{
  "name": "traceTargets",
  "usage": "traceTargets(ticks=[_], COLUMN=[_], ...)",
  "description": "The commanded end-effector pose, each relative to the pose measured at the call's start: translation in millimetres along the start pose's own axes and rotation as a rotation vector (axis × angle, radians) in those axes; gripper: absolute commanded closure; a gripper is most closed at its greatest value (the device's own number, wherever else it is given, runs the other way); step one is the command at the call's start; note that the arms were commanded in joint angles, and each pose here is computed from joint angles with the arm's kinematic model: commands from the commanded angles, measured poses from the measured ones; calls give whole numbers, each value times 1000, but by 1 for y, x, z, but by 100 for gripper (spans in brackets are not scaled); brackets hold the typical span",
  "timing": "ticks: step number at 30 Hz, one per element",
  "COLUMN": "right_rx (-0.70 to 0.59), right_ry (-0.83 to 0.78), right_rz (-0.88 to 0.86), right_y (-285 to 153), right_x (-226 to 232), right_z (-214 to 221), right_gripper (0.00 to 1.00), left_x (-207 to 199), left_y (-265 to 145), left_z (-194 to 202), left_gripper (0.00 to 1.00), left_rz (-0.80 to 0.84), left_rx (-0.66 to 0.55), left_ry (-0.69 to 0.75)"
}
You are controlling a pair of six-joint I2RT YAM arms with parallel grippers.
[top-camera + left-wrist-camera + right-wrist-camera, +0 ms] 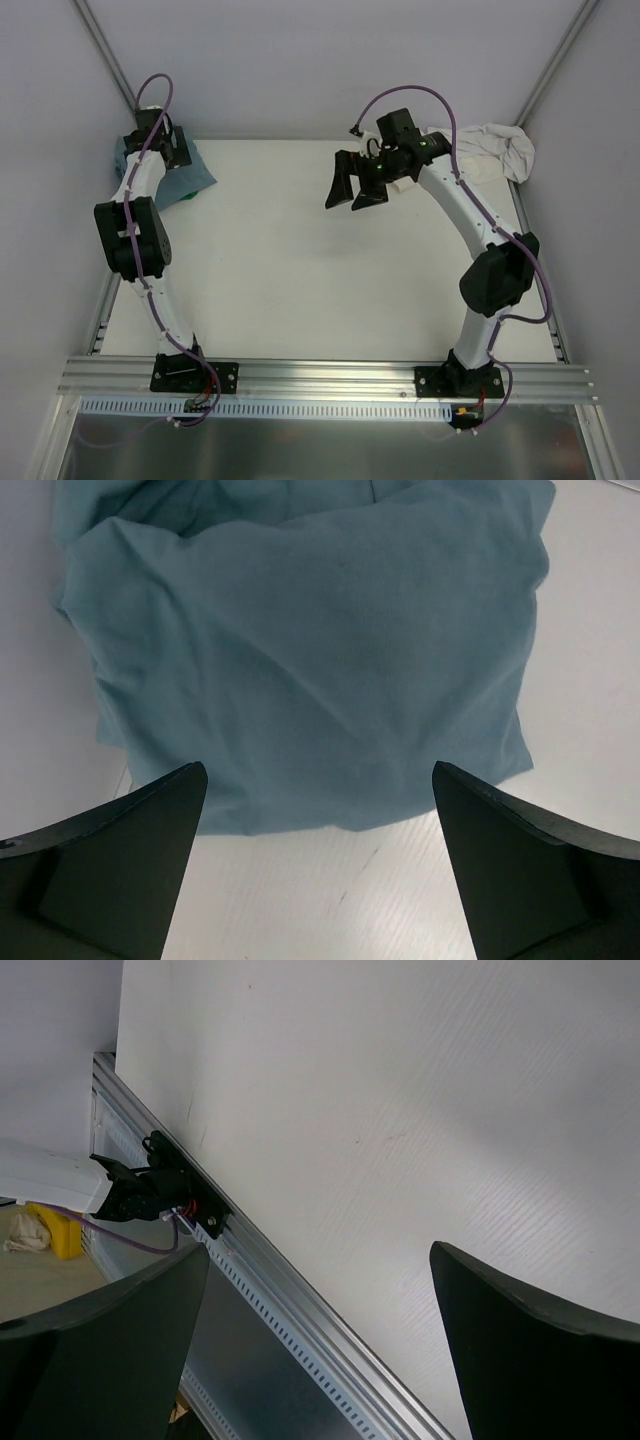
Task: Fold and stack the t-shirts
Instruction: Put the neatly folded tshirt into the corner of the board with the left arm
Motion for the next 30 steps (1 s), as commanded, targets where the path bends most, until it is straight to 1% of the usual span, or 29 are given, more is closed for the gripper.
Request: traceTargets(ticks=[1,4,8,10,12,14,15,16,18,20,21,22,23,27,30], right_rx=[5,35,39,41,43,44,43,46,49,52,56,59,61,67,71], right_ry=[-56,-38,-33,-31,-33,-37,-37,-34,-37,-41,-38,-36,-38,-36,-38], right_rz=[-14,-5,7,11,19,29,32,37,43,46,47,49,48,48,44], right_y=[-27,-25,-24,-24,-25,-25,-25,-26,-25,-25,-25,-25,-25,-22,-20], right_x=[19,18,22,25,27,29,29,29,30,31,32,32,33,36,40], right_z=[2,2,1,2,3,4,4,5,7,8,9,10,10,11,9], right_gripper=[0,0,1,0,1,1,0,1,1,1,1,1,1,1,1], left_x=[6,5,11,16,23,38,41,46,60,78,82,90,102,110,112], left_y=[1,1,-4,-5,-4,-8,-7,-11,-8,-10,-6,-10,-11,-2,9], left_z=[-31,-37,-48,-52,-49,-49,-43,-45,-36,-35,-23,-25,-21,-7,-8], left_gripper=[2,2,2,1,2,2,3,3,4,4,4,5,5,6,6], left_rz=[-112,-182,-233,-231,-210,-161,-146,-139,-92,-27,-1,15,48,129,170], left_rx=[-99,-130,-199,-208,-195,-203,-192,-210,-195,-225,-207,-241,-247,-224,-234], left_ry=[52,106,96,77,12,-45,-94,-112,-158,-230,-254,-275,-297,-293,-293])
Point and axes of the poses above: each gripper's point midway between its finger pads, its own y axis out along the fingers, its own x axis along the line the jaws close on, z = x × y, the point moved 9 cm from there along -y, back along the fingers, and after that the axes turned 5 degrees about y, right-handed, at the moved point
